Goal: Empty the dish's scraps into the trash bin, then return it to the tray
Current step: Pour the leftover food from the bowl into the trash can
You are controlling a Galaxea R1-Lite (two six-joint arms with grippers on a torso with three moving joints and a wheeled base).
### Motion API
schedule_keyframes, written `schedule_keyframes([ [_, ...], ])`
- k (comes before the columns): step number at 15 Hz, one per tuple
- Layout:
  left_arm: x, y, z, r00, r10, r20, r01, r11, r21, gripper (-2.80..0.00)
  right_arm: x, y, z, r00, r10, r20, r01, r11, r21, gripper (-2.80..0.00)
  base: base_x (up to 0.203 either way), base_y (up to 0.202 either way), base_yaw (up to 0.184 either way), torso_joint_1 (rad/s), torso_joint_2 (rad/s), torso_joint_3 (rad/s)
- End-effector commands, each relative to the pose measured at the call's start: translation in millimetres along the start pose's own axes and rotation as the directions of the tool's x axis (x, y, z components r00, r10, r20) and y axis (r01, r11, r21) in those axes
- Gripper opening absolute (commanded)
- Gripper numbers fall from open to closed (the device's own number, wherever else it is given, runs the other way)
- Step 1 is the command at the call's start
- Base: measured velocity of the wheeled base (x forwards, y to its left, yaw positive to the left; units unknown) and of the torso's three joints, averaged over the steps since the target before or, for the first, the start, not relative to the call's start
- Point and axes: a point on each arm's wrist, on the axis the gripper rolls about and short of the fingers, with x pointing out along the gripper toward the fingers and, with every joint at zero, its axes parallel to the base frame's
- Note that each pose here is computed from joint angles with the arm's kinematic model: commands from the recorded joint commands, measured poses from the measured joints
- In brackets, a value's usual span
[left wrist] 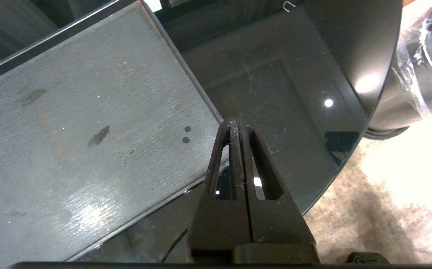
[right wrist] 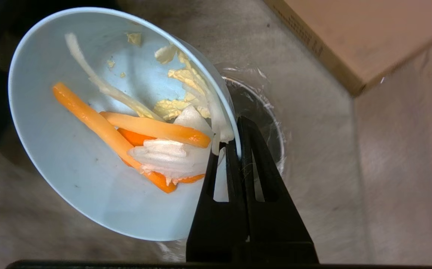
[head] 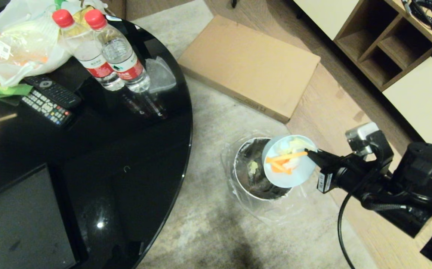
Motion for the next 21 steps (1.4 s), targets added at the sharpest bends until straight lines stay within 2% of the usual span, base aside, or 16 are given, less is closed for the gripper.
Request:
schedule_keyframes([
  [1,0,0.0,0,1.0,0.0,0.001,0.0,1.0,0.0,-2.8,-1,-1,3,0.999,0.026,0.021,-0.022,0.989,-0.144,-2.8,0.0,0.0,0.0,0.0,0.0,0.0],
  [4,0,0.0,0,1.0,0.001,0.001,-0.001,1.0,0.0,-2.8,5,0,0,0.999,0.045,0.01,-0.04,0.954,-0.297,-2.8,0.0,0.0,0.0,0.0,0.0,0.0],
  [8,0,0.0,0,1.0,0.001,0.001,-0.001,1.0,0.0,-2.8,24,-1,4,0.999,0.038,0.026,-0.023,0.901,-0.433,-2.8,0.0,0.0,0.0,0.0,0.0,0.0],
  [10,0,0.0,0,1.0,0.0,0.001,0.0,1.0,0.0,-2.8,30,-2,4,0.999,0.032,0.029,-0.014,0.879,-0.477,-2.8,0.0,0.0,0.0,0.0,0.0,0.0],
  [14,0,0.0,0,1.0,0.0,0.001,0.0,1.0,0.0,-2.8,47,-8,9,0.997,0.006,0.076,0.041,0.798,-0.601,-2.8,0.0,0.0,0.0,0.0,0.0,0.0],
  [16,0,0.0,0,1.0,0.001,0.001,-0.001,1.0,0.0,-2.8,55,-9,12,0.991,-0.002,0.137,0.089,0.771,-0.631,-2.8,0.0,0.0,0.0,0.0,0.0,0.0],
  [18,0,0.0,0,1.0,0.001,0.001,-0.001,1.0,0.0,-2.8,62,-10,18,0.976,-0.008,0.219,0.155,0.732,-0.663,-2.8,0.0,0.0,0.0,0.0,0.0,0.0],
  [21,0,0.0,0,1.0,0.0,0.001,0.0,1.0,0.0,-2.8,63,-10,21,0.957,0.014,0.291,0.192,0.719,-0.668,-2.8,0.0,0.0,0.0,0.0,0.0,0.0],
])
